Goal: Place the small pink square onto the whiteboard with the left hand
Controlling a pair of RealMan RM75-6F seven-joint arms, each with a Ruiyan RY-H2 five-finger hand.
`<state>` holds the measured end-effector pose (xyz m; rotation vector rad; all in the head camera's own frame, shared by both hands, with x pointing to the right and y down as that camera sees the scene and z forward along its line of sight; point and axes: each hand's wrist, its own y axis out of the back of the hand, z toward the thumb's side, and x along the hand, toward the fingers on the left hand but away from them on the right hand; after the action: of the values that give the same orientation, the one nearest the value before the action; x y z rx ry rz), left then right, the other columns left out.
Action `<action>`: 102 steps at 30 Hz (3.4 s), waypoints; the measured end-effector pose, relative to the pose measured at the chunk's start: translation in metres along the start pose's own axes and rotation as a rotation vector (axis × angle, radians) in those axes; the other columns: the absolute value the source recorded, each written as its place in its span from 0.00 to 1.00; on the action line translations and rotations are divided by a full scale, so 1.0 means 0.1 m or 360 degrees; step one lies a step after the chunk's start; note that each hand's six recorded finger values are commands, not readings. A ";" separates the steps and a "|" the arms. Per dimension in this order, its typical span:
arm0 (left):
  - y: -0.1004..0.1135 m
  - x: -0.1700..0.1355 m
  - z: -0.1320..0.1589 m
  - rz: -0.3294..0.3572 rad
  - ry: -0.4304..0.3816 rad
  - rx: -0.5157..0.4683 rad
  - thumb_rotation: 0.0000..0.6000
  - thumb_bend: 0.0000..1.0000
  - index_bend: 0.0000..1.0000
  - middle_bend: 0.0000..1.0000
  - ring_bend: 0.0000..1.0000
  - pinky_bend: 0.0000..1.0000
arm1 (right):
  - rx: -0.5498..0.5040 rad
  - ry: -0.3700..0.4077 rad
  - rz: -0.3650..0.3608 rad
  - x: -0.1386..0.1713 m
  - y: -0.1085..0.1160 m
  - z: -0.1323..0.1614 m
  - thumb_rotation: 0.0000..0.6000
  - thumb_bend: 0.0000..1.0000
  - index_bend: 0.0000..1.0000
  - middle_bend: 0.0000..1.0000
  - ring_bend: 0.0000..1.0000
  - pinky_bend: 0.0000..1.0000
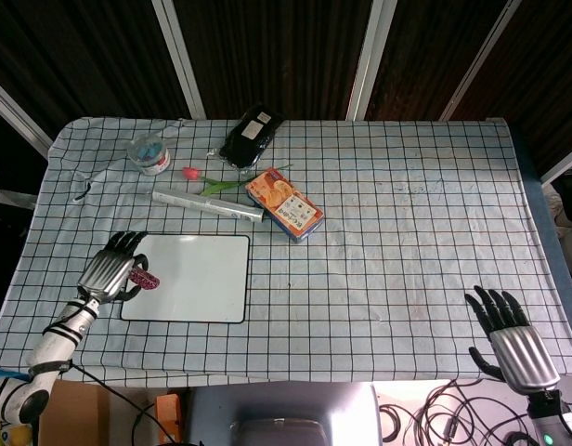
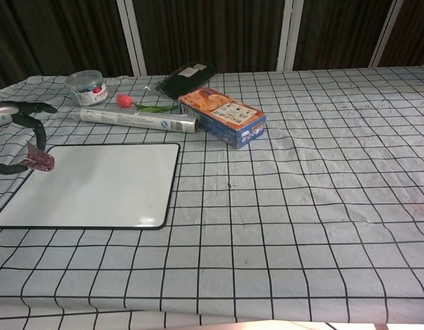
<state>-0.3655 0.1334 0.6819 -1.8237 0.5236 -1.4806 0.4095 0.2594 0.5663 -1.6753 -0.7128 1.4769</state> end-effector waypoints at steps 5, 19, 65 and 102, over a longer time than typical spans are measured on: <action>-0.05 0.06 0.31 0.0014 -0.0084 0.0025 1.00 0.30 0.40 0.00 0.00 0.00 | 0.0007 0.0018 0.0004 0.01 -0.01 0.02 1.00 0.25 0.00 0.00 0.00 0.07; -0.34 0.32 0.56 -0.0078 -0.0082 0.0116 1.00 0.30 0.13 0.00 0.00 0.00 | 0.0016 0.0025 0.0001 0.04 -0.02 0.03 1.00 0.25 0.00 0.00 0.00 0.07; -0.87 -0.34 -1.07 -0.0214 0.0523 -0.0001 1.00 0.33 0.41 0.00 0.00 0.02 | 0.0022 0.0046 0.0001 0.00 -0.07 0.11 1.00 0.25 0.00 0.00 0.00 0.05; -0.92 -0.27 -1.13 -0.0219 0.0526 -0.0041 1.00 0.33 0.52 0.00 0.00 0.02 | 0.0027 0.0035 0.0011 -0.01 -0.09 0.11 1.00 0.25 0.00 0.00 0.00 0.05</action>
<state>-0.4919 0.1819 0.7410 -1.6693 0.5864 -1.8929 0.3992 0.2657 0.5735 -1.6804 -0.6814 1.4633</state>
